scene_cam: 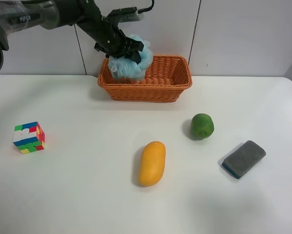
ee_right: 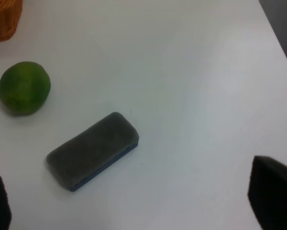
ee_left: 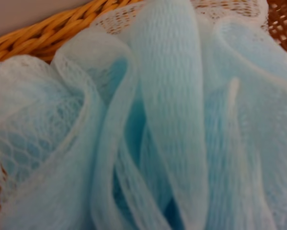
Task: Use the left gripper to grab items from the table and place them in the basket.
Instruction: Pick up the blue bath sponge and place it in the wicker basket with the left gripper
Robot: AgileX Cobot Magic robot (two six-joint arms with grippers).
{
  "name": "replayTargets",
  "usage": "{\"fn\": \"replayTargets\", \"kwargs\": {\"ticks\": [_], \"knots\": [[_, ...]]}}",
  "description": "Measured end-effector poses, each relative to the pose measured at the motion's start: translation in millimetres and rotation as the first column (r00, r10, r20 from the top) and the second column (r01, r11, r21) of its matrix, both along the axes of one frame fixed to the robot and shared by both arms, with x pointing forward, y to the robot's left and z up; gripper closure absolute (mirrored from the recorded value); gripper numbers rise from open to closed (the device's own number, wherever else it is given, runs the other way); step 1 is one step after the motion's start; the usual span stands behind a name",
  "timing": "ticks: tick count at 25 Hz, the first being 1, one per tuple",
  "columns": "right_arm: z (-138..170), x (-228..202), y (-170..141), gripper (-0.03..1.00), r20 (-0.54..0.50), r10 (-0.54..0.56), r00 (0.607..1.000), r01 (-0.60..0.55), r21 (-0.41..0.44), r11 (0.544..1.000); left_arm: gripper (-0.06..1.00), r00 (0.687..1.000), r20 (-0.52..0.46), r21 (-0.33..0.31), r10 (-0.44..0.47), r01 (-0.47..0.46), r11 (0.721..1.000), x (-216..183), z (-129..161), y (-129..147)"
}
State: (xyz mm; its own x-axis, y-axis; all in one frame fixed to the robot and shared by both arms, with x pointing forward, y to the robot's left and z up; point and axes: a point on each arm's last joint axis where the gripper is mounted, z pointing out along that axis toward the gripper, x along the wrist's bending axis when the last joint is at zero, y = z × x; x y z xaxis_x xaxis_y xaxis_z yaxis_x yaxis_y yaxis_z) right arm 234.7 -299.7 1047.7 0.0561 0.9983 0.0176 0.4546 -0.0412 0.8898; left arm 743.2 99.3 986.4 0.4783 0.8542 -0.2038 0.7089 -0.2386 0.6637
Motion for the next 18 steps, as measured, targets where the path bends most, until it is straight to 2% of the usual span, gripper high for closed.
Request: {"fn": "replayTargets", "kwargs": {"ticks": [6,11,12,14,15,18], "knots": [[0.0,0.0,0.0,-0.03,0.0,0.0,1.0,0.0,0.0,1.0,0.44,1.0,0.002,-0.011,-0.022,0.022,1.0,5.8,-23.7,-4.1],[0.0,0.0,0.0,-0.03,0.0,0.0,1.0,0.0,0.0,1.0,0.43,1.0,0.005,-0.027,-0.028,0.029,0.999,6.7,-27.1,-5.8],[0.0,0.0,0.0,-0.03,0.0,0.0,1.0,0.0,0.0,1.0,0.37,1.0,0.003,-0.04,-0.026,0.026,0.999,6.6,-26.6,-6.5],[0.0,0.0,0.0,-0.03,0.0,0.0,1.0,0.0,0.0,1.0,0.11,1.0,0.001,-0.063,-0.018,0.018,0.998,6.8,-25.7,-7.6],[0.0,0.0,0.0,-0.03,0.0,0.0,1.0,0.0,0.0,1.0,0.04,1.0,-0.001,-0.067,-0.017,0.017,0.998,6.8,-25.5,-7.9],[0.0,0.0,0.0,-0.03,0.0,0.0,1.0,0.0,0.0,1.0,-0.03,1.0,-0.002,-0.07,-0.016,0.016,0.997,6.7,-25.5,-8.0]]}}
